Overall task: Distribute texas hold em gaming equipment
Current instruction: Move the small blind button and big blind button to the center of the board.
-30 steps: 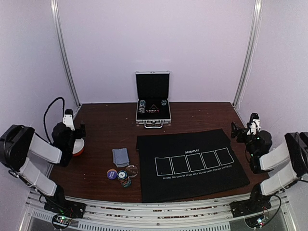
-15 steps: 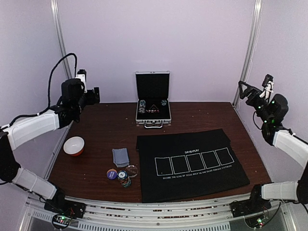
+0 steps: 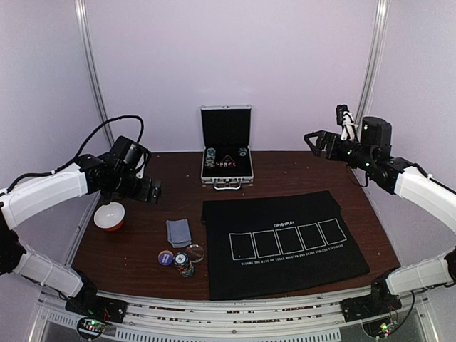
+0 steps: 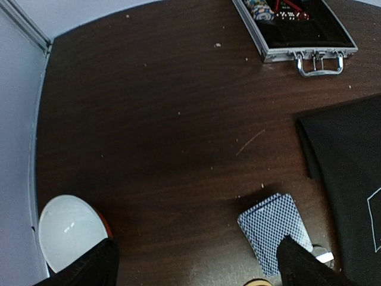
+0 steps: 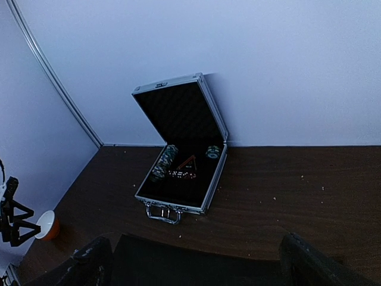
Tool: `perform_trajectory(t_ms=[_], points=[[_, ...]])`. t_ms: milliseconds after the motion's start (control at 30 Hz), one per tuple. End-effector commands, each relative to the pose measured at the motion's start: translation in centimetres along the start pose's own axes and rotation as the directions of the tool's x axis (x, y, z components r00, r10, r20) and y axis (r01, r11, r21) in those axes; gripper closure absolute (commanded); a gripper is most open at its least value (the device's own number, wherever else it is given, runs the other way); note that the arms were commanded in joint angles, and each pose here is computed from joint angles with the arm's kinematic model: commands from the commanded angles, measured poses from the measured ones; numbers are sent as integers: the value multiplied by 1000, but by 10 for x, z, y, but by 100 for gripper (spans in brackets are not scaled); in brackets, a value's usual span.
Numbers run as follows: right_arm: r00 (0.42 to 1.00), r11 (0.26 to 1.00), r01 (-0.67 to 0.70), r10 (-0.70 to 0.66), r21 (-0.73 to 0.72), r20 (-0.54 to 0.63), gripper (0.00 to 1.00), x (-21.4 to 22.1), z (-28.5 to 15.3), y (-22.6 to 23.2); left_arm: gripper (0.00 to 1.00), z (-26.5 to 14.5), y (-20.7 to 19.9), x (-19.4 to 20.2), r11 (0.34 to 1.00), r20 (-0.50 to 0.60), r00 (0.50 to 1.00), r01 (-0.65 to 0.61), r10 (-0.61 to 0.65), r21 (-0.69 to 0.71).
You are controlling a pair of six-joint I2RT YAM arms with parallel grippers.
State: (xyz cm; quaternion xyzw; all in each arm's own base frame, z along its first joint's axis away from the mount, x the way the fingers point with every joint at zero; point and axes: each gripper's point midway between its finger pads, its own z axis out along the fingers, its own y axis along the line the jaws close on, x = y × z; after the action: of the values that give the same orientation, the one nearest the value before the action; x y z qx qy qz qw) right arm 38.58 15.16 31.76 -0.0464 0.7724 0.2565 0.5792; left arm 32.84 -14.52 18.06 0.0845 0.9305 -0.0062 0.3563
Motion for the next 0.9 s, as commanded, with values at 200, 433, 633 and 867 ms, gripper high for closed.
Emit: perform_trajectory(t_ms=[200,433,633,867], points=[[997,998,37,-34,42,-75,0,24,5,2,8,17,-29,130,997,-369,929,-7,37,82],[994,998,39,-34,48,-104,0,36,4,0,4,22,-61,164,979,-386,909,-89,155,183],[993,997,49,-42,56,-112,0,39,3,-2,4,31,-64,178,974,-397,894,-155,210,166],[990,996,60,-52,62,-129,0,43,4,-3,5,39,-71,201,968,-469,851,-170,238,183]])
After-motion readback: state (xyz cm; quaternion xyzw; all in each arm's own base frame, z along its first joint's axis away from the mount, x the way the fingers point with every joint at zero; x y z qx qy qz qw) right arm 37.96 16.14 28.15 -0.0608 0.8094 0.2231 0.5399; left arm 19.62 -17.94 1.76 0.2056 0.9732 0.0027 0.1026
